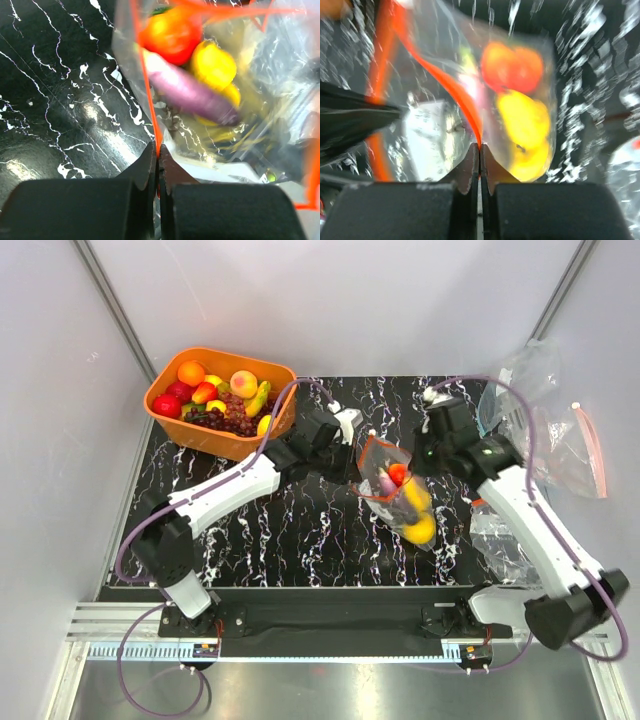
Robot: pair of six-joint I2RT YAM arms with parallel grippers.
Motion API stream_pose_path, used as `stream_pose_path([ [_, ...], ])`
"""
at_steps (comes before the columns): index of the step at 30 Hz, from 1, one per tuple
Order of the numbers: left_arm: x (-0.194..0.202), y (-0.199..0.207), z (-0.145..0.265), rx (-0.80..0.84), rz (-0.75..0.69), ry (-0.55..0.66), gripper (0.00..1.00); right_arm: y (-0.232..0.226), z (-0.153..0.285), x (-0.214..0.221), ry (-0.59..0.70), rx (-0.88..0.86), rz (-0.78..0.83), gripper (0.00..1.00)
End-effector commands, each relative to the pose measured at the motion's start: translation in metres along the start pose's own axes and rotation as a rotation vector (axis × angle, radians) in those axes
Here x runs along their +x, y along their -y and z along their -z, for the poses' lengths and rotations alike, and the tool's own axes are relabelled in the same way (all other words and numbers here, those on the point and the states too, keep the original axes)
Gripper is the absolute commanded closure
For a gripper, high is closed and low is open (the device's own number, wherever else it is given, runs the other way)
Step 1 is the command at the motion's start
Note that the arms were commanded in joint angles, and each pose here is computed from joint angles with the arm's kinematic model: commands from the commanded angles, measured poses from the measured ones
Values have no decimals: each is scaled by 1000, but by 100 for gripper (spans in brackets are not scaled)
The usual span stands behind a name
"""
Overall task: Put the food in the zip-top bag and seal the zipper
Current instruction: Adjust the zipper food storage bag at the center of the board.
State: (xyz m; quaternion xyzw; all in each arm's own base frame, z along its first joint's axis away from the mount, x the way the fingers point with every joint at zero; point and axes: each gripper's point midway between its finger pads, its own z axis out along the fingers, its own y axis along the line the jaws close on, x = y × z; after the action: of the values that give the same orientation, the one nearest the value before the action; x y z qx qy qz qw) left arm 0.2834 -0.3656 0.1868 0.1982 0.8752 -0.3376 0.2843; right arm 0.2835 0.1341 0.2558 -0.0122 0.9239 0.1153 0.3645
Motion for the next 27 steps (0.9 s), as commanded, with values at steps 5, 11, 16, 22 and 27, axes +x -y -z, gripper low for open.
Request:
stream_pose_path([
  [5,-27,25,31,80,-53,113,100,-20,-17,9,-33,-115,1,100],
  [11,-36,43,47,113,-82,152,99,-23,-15,11,-37,-135,4,82],
  [16,-37,48,48,116,-91,148,99,-26,-13,8,-55,-144,18,74],
  [22,-44,52,50,115,-99,155,98,-36,5,-8,-9,-188,18,100],
  [27,-54,54,61,96,-123,180,95,-42,19,-17,21,-221,15,100],
])
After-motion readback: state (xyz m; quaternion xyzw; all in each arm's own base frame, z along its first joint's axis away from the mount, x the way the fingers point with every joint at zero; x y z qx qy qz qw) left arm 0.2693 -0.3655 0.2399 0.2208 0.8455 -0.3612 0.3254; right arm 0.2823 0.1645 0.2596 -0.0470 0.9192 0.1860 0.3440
